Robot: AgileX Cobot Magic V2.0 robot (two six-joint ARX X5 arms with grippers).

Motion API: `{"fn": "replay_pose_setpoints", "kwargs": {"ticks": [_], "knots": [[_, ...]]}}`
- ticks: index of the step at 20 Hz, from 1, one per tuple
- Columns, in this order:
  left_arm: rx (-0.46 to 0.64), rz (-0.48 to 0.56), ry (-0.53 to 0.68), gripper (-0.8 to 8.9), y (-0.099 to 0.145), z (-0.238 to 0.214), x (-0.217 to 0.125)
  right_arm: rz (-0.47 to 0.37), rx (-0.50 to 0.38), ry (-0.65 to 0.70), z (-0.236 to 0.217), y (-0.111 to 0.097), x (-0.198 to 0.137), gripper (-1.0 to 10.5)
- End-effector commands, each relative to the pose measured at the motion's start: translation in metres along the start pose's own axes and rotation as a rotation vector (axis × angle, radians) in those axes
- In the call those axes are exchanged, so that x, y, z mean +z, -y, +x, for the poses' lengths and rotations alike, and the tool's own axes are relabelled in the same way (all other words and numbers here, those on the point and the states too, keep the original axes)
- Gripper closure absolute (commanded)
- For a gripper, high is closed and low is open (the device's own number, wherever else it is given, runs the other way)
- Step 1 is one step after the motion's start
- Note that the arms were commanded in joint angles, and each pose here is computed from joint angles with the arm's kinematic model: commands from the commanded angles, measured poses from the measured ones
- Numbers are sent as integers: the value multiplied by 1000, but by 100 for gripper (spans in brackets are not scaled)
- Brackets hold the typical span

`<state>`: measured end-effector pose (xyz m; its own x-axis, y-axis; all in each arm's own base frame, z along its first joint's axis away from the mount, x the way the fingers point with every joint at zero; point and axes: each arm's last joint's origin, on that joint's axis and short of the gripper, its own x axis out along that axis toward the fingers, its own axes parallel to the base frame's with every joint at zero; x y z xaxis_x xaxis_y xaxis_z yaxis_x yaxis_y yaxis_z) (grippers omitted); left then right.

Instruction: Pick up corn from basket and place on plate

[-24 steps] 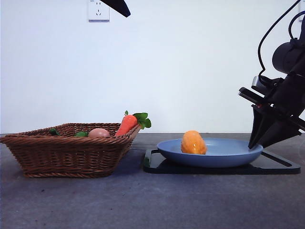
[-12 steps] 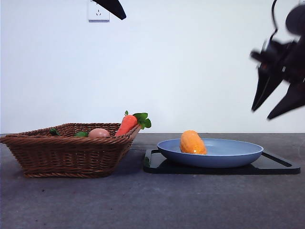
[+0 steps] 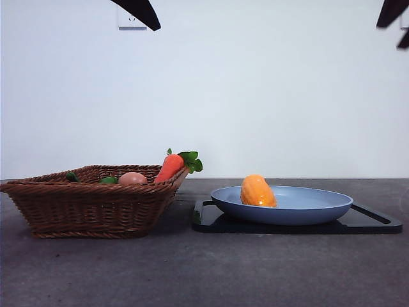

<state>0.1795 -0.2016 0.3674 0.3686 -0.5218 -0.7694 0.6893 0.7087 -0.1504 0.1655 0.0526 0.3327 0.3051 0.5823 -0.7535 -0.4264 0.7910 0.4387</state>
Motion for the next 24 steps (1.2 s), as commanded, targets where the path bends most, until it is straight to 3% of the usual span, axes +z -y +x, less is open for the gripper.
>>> {"fn": "replay_pose_setpoints", "kwargs": {"ticks": [1,4,19,21,24], "knots": [[-3,16,20,639,2,-3,4,-61,13,29,-7,-9,-1,890],[-3,16,20,812,2,-3,4,-110,20,44,-12,-14,-5,945],[-6,9,35,806,2,-3,5,-162,22,133,-12,-15,4,945],[72,99,58,806,0,-4,7,-171,22,150,-13,-16,6,945],[119,102,104,806,-7,-8,11,-185,21,175,-13,-16,9,945]]}}
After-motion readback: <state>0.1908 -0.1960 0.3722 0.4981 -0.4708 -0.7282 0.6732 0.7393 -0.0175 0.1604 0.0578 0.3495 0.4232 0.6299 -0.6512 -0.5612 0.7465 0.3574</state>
